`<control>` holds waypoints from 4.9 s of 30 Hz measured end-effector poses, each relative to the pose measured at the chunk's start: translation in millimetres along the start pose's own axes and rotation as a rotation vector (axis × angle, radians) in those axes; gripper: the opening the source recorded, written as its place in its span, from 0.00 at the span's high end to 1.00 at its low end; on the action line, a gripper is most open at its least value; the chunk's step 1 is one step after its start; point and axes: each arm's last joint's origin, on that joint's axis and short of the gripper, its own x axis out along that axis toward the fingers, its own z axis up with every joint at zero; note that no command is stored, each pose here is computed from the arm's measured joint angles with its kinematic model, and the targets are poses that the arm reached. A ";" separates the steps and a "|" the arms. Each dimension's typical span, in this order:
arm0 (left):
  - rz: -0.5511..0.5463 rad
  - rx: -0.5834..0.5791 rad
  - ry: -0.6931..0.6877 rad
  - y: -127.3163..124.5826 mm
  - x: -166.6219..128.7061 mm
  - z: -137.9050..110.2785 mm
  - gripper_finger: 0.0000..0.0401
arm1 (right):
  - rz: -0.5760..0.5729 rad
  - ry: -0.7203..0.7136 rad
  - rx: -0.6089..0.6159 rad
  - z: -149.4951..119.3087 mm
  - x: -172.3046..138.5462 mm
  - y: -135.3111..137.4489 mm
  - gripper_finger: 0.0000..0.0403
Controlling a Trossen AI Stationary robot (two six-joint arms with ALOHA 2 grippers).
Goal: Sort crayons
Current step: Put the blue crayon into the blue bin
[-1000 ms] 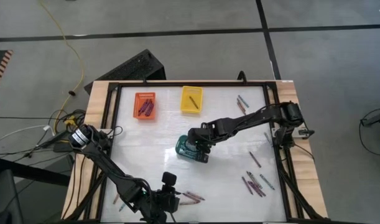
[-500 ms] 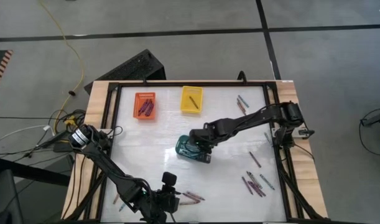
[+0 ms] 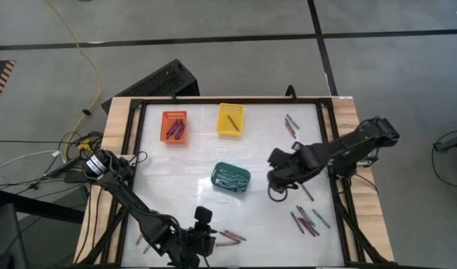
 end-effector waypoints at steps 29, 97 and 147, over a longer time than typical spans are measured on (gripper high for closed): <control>-0.001 -0.018 -0.012 -1.9 -1.3 0.8 0.78 | -0.162 0.213 0.317 -88.8 84.9 -90.3 0.65; 0.015 -0.030 -0.018 7.4 4.9 3.7 0.78 | 0.144 0.196 0.345 -145.6 61.7 -42.2 0.67; -0.030 -0.103 -0.060 33.5 21.5 14.2 0.78 | 0.033 0.814 -0.219 -41.4 129.7 -108.1 0.69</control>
